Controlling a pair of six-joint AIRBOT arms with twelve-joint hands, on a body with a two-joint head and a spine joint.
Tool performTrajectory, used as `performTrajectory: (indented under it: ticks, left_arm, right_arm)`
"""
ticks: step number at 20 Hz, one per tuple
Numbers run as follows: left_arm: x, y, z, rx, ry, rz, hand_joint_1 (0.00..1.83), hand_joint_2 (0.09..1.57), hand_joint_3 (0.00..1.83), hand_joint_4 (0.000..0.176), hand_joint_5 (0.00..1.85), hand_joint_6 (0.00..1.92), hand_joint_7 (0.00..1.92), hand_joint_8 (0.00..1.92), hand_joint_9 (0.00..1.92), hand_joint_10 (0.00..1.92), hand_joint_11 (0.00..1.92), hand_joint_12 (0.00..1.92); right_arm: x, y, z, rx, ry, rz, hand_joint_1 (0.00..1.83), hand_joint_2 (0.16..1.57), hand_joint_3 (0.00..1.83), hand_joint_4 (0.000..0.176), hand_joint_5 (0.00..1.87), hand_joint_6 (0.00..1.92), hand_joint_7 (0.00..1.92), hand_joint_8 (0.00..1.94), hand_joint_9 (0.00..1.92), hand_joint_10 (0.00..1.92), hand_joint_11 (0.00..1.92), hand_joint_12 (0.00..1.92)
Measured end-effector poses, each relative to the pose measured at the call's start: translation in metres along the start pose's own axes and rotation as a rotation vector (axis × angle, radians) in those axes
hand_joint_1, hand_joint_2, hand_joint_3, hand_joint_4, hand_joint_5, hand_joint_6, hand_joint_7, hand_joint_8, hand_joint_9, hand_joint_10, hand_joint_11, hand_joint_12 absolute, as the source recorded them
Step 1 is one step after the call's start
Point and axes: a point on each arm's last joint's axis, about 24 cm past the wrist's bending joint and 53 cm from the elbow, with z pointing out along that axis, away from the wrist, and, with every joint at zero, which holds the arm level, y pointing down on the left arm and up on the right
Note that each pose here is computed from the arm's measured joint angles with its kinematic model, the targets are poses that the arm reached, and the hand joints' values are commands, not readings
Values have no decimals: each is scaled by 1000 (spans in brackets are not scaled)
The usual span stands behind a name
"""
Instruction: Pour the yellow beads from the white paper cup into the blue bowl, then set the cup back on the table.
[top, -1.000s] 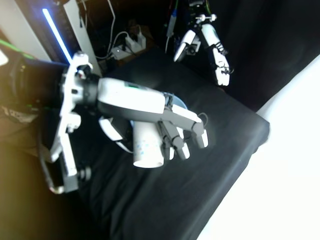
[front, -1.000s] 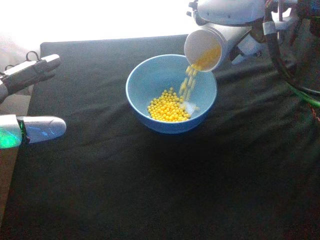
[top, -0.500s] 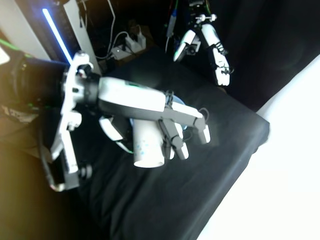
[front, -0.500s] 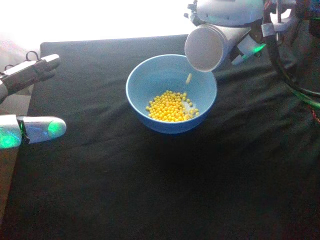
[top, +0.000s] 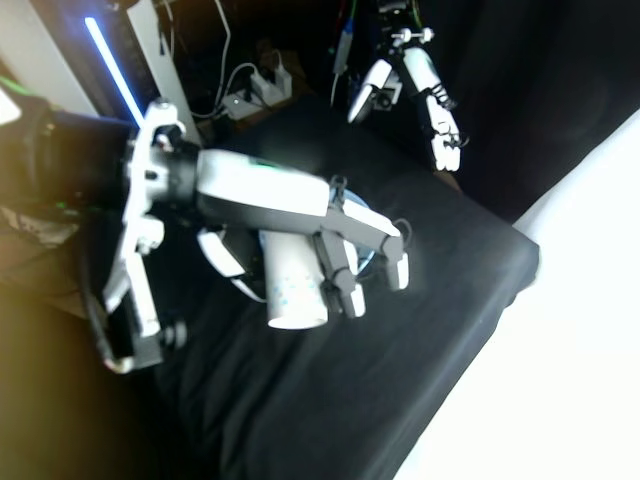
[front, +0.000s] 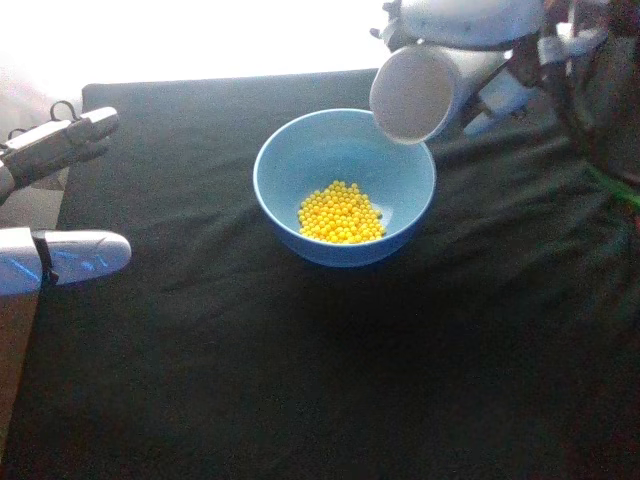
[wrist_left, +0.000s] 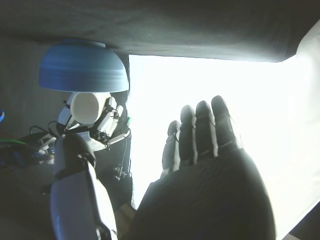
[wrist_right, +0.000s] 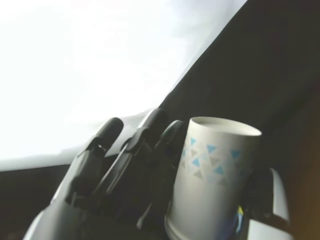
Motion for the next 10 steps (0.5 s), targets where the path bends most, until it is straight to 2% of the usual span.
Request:
performTrajectory:
  ticks: [1,2,3,4,5,6,7,8,9,10]
  left_arm:
    - [0,0,0,0,-1,0,550,852,0,73,129,1,257,1,160,1,0,266]
    - [0,0,0,0,-1,-1,541,862,2,69,128,0,269,3,166,3,0,271]
    - [0,0,0,0,0,-1,542,863,1,71,129,0,273,3,163,1,0,244]
    - [1,0,0,1,-1,-5,547,864,2,62,127,0,274,3,162,1,5,243]
    - [2,1,0,-1,-1,-9,533,866,2,66,114,0,269,0,152,0,0,238]
    - [4,1,0,-2,1,-9,532,866,1,65,112,0,268,0,149,0,0,226]
    - [5,1,1,0,2,-12,526,862,0,65,112,0,267,0,155,1,0,243]
    - [5,2,1,-1,2,-13,528,864,0,48,117,0,280,0,175,0,0,300]
    - [5,1,1,-1,2,-13,532,866,0,52,118,0,280,0,177,0,0,326]
    - [5,2,1,-2,0,-14,529,868,1,45,118,0,283,1,182,2,0,333]
  right_arm:
    - [0,-10,-4,23,0,18,1231,1061,5,44,1144,699,1078,826,823,0,7,984]
    - [1,-19,-8,46,0,36,1228,1070,2,43,1127,771,1054,828,787,0,1,900]
    - [1,-26,-11,63,0,55,1225,1071,0,55,1093,832,1086,771,798,5,0,864]
    - [1,-34,-15,80,-3,77,1229,1066,0,55,1081,852,1123,710,774,7,0,760]
    - [1,-41,-19,93,-9,108,1237,1060,0,29,1087,878,1156,612,815,11,0,797]
    - [0,-46,-22,101,-17,139,1238,1063,2,10,1093,890,1125,644,829,6,16,875]
    - [-4,-56,-28,110,-37,197,1244,1049,0,14,1150,784,1137,634,838,5,19,962]
    - [-7,-68,-34,125,-61,261,1249,1049,3,0,1199,692,1075,744,865,10,92,1163]
    - [-11,-81,-40,142,-88,328,1246,1063,0,0,1183,725,1027,817,856,7,97,1299]
    - [-14,-94,-45,162,-113,389,1259,1061,0,0,1235,623,986,895,920,32,162,1489]
